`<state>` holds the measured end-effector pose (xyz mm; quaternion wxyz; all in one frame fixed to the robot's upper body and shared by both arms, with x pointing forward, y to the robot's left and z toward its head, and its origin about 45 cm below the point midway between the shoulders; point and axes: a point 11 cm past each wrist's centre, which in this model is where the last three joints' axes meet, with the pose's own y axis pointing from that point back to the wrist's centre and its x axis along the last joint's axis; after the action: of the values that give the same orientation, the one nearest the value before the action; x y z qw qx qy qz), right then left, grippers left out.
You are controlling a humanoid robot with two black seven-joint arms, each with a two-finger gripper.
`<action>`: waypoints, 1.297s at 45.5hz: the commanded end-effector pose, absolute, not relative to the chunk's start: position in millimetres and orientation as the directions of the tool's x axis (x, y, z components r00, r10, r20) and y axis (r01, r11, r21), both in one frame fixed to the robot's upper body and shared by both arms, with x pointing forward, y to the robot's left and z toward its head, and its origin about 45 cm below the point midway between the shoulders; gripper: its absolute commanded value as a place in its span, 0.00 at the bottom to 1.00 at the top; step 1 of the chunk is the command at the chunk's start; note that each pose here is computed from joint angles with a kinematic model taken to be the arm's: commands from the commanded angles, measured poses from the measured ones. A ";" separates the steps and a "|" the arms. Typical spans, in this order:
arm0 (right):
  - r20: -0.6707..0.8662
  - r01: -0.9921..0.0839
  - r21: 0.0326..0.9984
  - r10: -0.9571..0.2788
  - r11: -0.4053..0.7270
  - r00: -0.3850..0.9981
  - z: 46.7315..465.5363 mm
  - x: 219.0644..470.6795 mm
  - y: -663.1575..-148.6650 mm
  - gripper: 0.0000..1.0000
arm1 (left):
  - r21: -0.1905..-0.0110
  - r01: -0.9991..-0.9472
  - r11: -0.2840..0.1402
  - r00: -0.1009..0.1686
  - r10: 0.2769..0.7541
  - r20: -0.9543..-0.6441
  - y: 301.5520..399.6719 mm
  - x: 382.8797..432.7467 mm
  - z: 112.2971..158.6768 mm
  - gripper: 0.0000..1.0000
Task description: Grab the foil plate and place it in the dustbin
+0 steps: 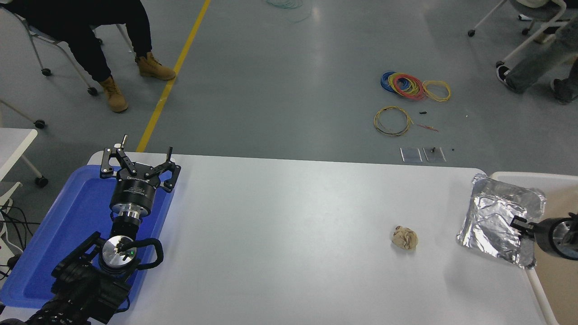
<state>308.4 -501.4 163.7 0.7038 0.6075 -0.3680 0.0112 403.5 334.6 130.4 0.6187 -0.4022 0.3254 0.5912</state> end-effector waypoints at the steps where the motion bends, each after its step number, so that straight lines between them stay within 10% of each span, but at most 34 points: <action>1: 0.522 -0.465 0.853 -0.406 0.238 0.750 214.1 316.6 -499.4 0.00 | -0.113 -0.993 -0.023 0.089 0.470 -0.878 334.5 403.5 130.3 1.00; 59: 0.564 -0.540 0.824 -0.356 0.173 0.746 371.8 347.3 -470.2 0.00 | -0.113 -0.993 -0.023 0.089 0.471 -0.878 335.3 403.5 130.6 1.00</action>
<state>347.2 -470.4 361.5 0.6817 0.6399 -0.3487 0.0648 403.5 335.1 130.6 0.6188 -0.4020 0.3250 0.5915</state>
